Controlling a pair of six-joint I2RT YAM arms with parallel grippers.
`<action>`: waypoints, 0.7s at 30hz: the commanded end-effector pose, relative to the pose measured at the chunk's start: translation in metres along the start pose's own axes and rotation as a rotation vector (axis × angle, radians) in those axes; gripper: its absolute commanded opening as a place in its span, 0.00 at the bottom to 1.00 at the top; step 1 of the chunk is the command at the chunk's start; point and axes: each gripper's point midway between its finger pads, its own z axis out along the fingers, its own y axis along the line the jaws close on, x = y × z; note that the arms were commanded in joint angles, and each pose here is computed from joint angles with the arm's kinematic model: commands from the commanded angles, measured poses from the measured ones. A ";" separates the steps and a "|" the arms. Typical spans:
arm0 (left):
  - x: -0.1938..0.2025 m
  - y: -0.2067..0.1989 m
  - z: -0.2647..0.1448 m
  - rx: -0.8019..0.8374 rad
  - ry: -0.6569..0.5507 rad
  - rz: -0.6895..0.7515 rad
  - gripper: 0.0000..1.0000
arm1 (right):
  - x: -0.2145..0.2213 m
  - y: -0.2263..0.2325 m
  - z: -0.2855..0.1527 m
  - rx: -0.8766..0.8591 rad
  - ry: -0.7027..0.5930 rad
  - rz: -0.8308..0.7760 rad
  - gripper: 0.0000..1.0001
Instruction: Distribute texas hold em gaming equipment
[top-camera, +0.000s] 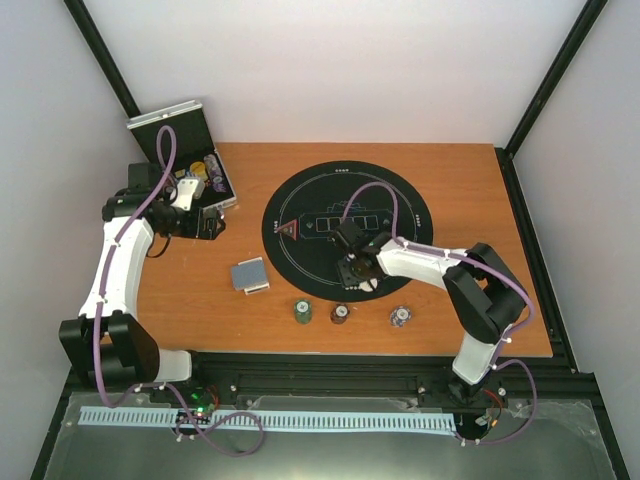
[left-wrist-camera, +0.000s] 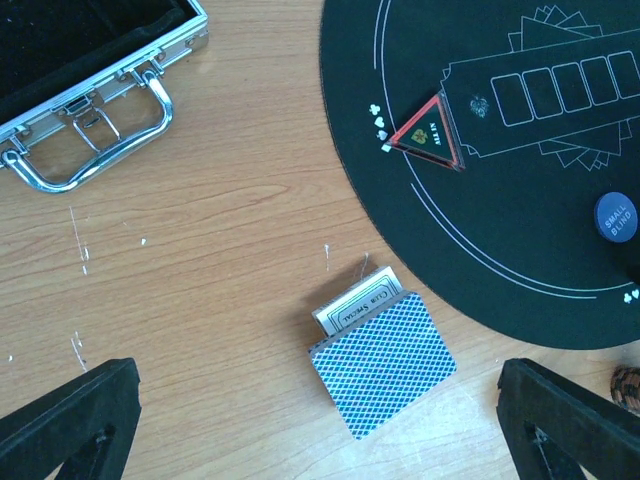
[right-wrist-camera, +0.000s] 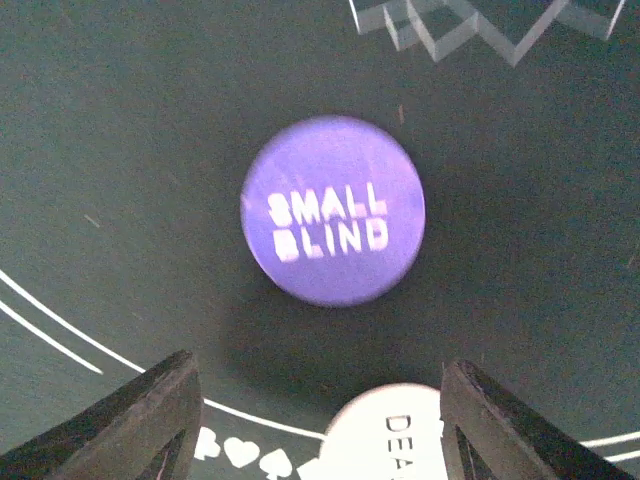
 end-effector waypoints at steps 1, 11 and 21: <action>0.001 -0.004 -0.012 0.000 -0.010 0.050 1.00 | 0.009 -0.008 0.002 0.010 -0.024 0.064 0.65; -0.001 -0.006 -0.017 -0.004 -0.029 0.054 1.00 | 0.003 -0.004 0.020 0.002 -0.004 0.054 0.57; -0.006 -0.007 -0.019 0.003 -0.040 0.048 1.00 | -0.004 -0.018 0.036 0.050 0.012 0.062 0.46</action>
